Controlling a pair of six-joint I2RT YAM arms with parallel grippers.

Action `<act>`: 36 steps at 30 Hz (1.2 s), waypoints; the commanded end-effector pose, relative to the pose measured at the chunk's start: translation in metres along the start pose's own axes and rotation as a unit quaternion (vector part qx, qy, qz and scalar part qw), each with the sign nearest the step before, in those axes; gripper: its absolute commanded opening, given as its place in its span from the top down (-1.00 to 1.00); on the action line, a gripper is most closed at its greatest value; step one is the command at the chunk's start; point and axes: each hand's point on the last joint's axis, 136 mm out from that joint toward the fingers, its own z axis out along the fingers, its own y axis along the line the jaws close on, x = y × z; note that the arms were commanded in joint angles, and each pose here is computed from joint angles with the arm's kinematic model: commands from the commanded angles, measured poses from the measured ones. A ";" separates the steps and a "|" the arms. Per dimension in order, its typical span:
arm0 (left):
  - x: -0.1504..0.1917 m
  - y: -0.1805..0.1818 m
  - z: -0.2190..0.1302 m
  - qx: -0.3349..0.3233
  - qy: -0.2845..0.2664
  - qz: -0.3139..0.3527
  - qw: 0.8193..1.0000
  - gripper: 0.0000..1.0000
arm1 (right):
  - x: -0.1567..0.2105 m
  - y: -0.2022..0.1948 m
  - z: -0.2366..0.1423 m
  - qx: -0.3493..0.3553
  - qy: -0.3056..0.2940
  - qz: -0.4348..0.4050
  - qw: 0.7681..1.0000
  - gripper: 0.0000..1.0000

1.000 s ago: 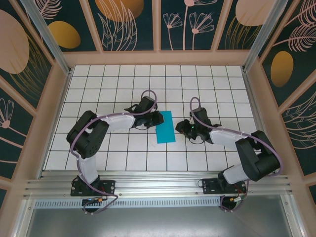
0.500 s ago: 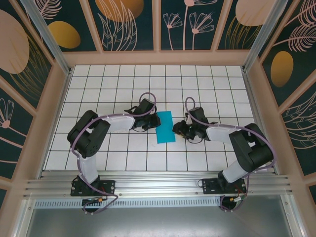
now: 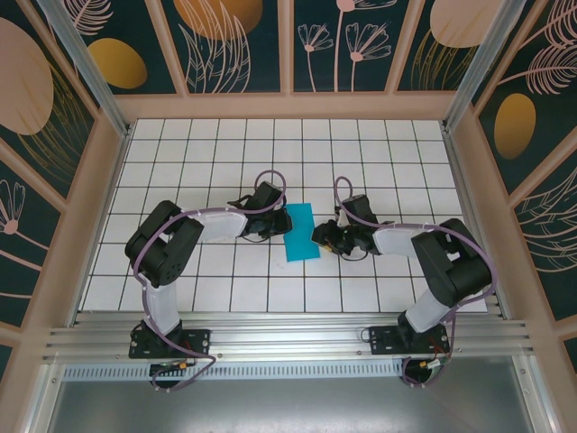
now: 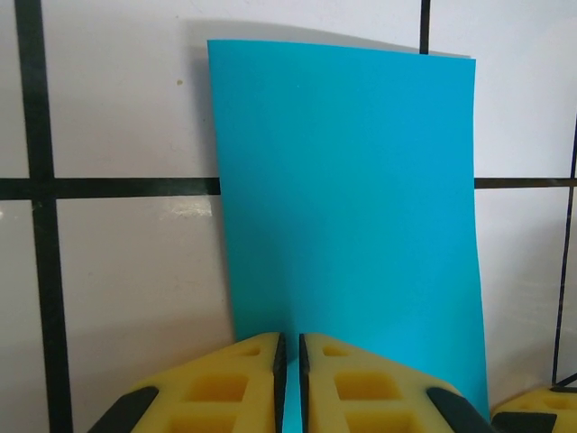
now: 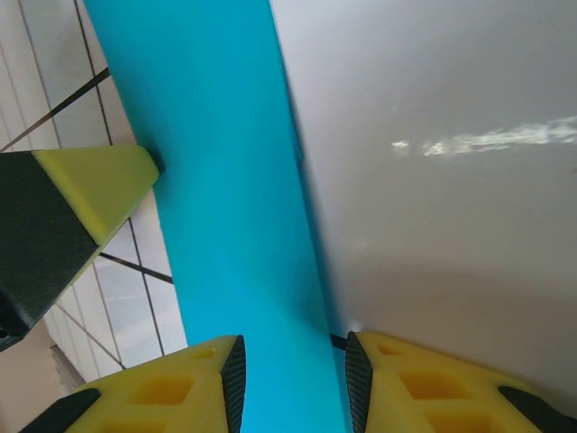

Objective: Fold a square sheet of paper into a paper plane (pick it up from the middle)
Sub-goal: Move the paper to the center of the table, then third fold the triangle at the center of the table.

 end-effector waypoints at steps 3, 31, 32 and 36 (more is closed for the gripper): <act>0.007 0.011 0.006 -0.012 0.012 0.014 1.000 0.65 | -0.009 0.022 0.001 -0.049 0.000 -0.010 0.999 0.27; -0.011 -0.012 -0.058 0.016 -0.075 0.144 0.987 0.13 | -0.033 0.033 0.014 -0.113 0.008 0.039 0.993 1.00; -0.008 -0.014 -0.064 0.020 -0.081 0.155 0.984 0.10 | -0.034 0.035 0.012 -0.116 0.003 0.050 0.992 1.00; 0.020 -0.021 -0.077 0.027 -0.096 0.205 0.974 -0.06 | -0.033 0.042 0.007 -0.134 -0.002 0.075 0.988 1.00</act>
